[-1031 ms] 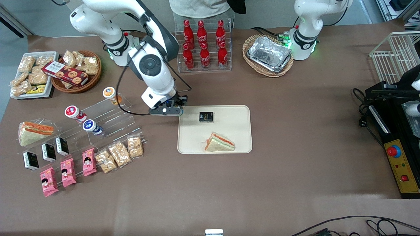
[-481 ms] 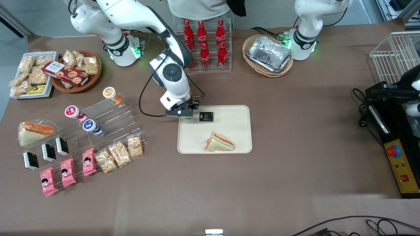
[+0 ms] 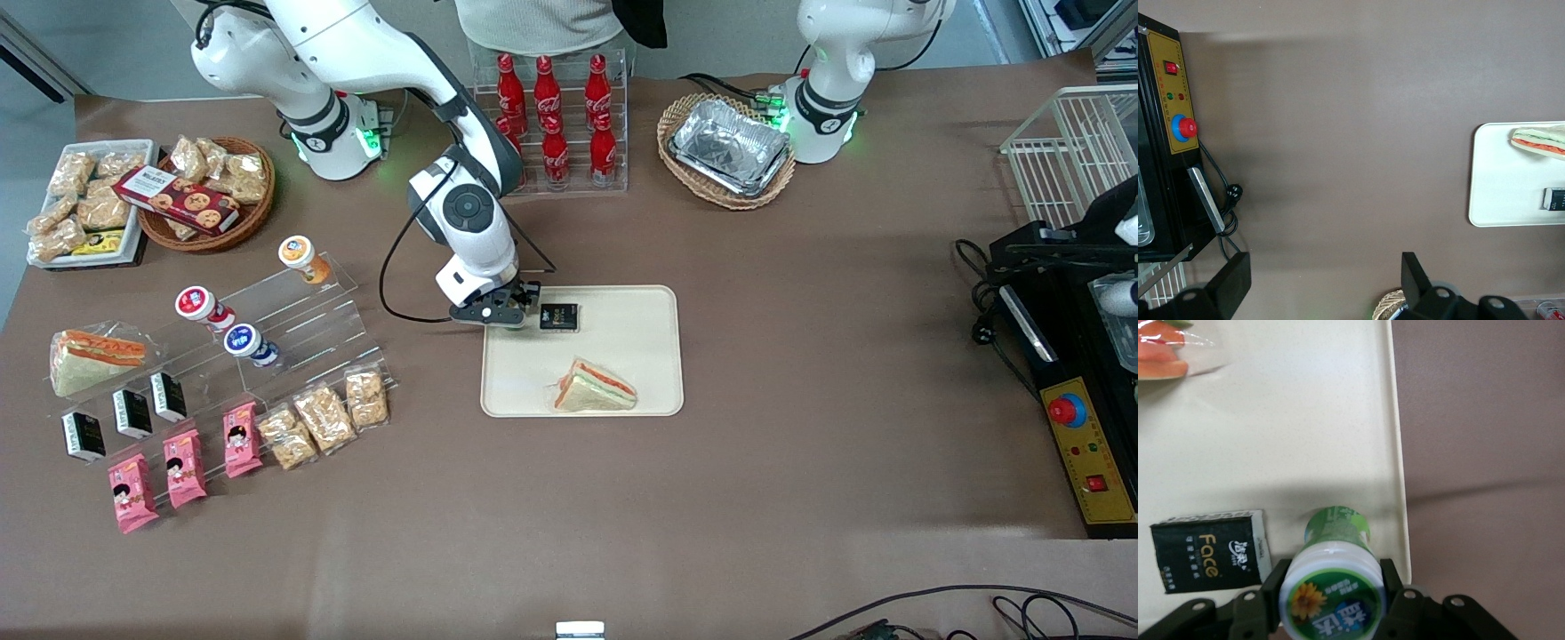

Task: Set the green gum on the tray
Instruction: 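Lower the bottle onto the tray and open the right gripper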

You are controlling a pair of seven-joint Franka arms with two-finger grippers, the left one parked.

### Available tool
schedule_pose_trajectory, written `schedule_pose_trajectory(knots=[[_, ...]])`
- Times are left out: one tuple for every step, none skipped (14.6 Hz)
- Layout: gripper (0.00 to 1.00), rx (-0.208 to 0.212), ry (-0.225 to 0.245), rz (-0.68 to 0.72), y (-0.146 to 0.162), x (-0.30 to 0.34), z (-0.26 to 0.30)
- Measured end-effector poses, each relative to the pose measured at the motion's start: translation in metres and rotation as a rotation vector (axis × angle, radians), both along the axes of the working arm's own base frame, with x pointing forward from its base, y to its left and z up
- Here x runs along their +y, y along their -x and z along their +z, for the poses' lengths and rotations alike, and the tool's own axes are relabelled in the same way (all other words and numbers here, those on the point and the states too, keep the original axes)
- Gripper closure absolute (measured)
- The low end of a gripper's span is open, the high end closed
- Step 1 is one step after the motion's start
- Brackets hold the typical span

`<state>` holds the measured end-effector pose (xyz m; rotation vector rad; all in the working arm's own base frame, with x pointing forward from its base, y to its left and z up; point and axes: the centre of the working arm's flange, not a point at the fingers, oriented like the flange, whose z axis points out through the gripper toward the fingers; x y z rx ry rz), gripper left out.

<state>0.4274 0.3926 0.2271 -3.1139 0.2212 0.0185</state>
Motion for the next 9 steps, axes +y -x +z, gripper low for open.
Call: schedule_pose_trajectory(knots=[[0.41,0.000,-0.001,-0.001,0.000,0.000,0.000],[0.40,0.000,-0.001,-0.001,0.000,0.000,0.000],[0.37,0.000,-0.001,-0.001,0.000,0.000,0.000],[0.35,0.000,-0.001,-0.002,0.000,0.000,0.000],[0.28,0.000,-0.001,-0.003,-0.001,-0.001,-0.001],[0.20,0.000,-0.001,-0.004,-0.001,-0.001,-0.001],[0.09,-0.005,-0.005,-0.008,-0.003,-0.002,0.001],[0.01,-0.015,-0.014,-0.015,-0.009,-0.003,0.008],[0.00,-0.023,-0.024,-0.024,-0.017,-0.007,0.020]])
